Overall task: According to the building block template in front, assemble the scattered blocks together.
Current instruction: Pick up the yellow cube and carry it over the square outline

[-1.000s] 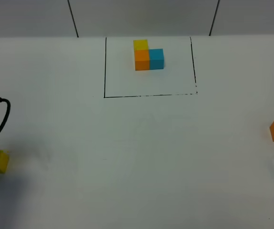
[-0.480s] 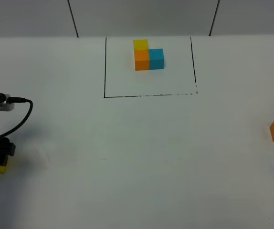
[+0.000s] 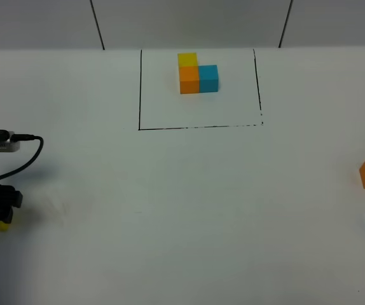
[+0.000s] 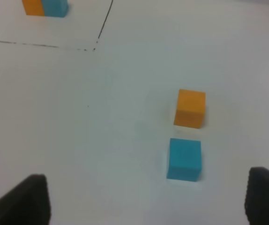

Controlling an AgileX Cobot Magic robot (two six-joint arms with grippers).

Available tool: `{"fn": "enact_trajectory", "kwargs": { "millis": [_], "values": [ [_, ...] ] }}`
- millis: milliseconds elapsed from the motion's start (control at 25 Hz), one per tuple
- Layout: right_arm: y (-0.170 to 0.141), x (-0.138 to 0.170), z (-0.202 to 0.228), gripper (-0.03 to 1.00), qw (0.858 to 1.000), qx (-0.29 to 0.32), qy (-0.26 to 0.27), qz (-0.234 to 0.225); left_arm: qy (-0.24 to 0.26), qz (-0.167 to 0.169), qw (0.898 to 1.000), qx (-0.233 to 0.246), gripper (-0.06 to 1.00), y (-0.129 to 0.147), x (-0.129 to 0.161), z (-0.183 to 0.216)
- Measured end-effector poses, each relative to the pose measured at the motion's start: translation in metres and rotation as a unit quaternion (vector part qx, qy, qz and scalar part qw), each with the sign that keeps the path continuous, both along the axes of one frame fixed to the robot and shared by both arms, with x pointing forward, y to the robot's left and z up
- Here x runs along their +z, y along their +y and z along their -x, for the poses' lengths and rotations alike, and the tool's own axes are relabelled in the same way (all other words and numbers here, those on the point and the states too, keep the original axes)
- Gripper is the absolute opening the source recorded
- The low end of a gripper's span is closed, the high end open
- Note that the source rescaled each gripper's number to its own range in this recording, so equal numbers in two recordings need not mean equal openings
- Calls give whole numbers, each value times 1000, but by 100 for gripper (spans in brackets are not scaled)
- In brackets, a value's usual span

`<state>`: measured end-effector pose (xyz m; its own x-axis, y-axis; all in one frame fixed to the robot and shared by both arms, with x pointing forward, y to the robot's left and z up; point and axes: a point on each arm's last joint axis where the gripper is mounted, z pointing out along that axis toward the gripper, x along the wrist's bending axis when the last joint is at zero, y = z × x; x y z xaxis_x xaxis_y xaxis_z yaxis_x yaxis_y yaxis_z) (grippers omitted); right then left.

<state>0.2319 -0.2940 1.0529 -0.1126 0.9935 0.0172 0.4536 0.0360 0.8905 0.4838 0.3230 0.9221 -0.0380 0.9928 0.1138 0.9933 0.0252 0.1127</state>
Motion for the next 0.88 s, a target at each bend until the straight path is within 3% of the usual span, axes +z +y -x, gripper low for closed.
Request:
{"fn": "enact_trajectory", "kwargs": {
  "millis": [240,600,760,880],
  "values": [
    [0,0,0,73,1000,0,0,0,-23,12,1000,10,83,2,-1,-4],
    [0,0,0,73,1000,0,0,0,11,18,1000,6,79,1,-19,-6],
    [0,0,0,73,1000,0,0,0,12,19,1000,5,63,1,-20,-6],
    [0,0,0,73,1000,0,0,0,12,19,1000,5,34,1,-20,-6]
  ]
}}
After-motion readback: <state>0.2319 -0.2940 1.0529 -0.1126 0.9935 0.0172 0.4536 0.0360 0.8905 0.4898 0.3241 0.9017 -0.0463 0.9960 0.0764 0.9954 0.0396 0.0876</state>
